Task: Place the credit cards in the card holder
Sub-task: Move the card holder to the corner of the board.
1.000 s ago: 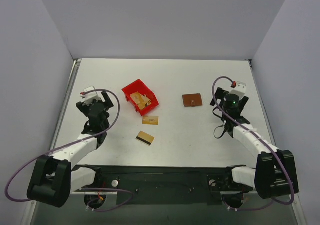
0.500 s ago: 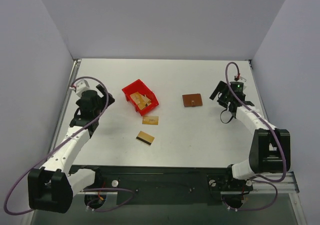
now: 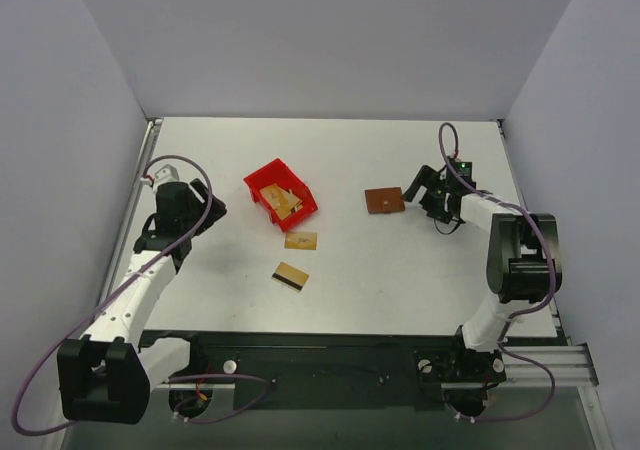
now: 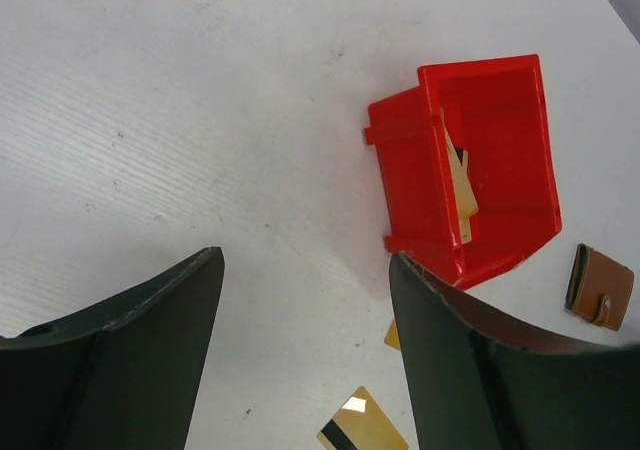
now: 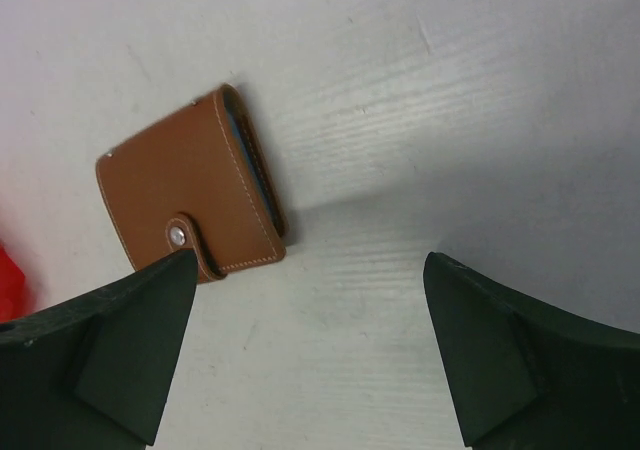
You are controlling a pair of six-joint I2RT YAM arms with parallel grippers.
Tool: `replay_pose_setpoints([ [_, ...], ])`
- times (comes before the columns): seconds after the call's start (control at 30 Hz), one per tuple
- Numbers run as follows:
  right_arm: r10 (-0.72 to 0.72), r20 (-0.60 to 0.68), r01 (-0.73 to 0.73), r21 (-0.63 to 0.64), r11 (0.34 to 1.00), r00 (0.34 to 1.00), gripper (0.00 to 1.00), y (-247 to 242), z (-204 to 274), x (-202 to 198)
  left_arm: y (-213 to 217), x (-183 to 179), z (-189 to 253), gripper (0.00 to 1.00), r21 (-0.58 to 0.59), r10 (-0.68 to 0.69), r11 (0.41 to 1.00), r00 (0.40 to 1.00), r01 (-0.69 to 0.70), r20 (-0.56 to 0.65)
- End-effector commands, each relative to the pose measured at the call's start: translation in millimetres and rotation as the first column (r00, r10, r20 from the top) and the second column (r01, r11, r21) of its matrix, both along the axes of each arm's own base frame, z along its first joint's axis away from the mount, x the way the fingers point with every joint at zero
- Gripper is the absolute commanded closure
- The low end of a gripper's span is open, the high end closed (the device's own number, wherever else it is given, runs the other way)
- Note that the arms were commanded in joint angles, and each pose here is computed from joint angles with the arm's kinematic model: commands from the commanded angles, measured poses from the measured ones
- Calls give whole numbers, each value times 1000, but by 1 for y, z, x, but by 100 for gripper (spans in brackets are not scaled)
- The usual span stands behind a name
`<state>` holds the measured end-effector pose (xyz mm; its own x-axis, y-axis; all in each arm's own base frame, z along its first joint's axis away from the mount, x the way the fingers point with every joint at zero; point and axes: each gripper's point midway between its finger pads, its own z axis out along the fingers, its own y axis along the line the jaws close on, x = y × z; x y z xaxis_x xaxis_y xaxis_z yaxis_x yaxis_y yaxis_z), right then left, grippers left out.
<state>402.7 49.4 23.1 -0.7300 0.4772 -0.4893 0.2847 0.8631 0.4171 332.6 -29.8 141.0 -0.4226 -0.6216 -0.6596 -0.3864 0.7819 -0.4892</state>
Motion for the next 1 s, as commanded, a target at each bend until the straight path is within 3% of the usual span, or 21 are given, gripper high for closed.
replay_pose_setpoints([
  [0.0,22,35,-25,75,997,999,11,14,7,18,-7,7,33,23,91,-33,995,999,30,36],
  [0.27,41,14,-43,131,990,999,23,24,11,38,-17,1,55,23,166,-69,985,995,56,73],
  [0.47,51,-45,-45,129,991,998,35,35,3,42,-20,1,57,24,171,-88,982,993,73,79],
  [0.83,102,-140,-84,124,989,985,47,61,-13,35,-25,1,51,25,166,-109,981,992,96,66],
  [0.97,116,-166,-97,123,988,979,68,66,-21,31,-25,1,49,25,166,-107,982,992,95,64],
])
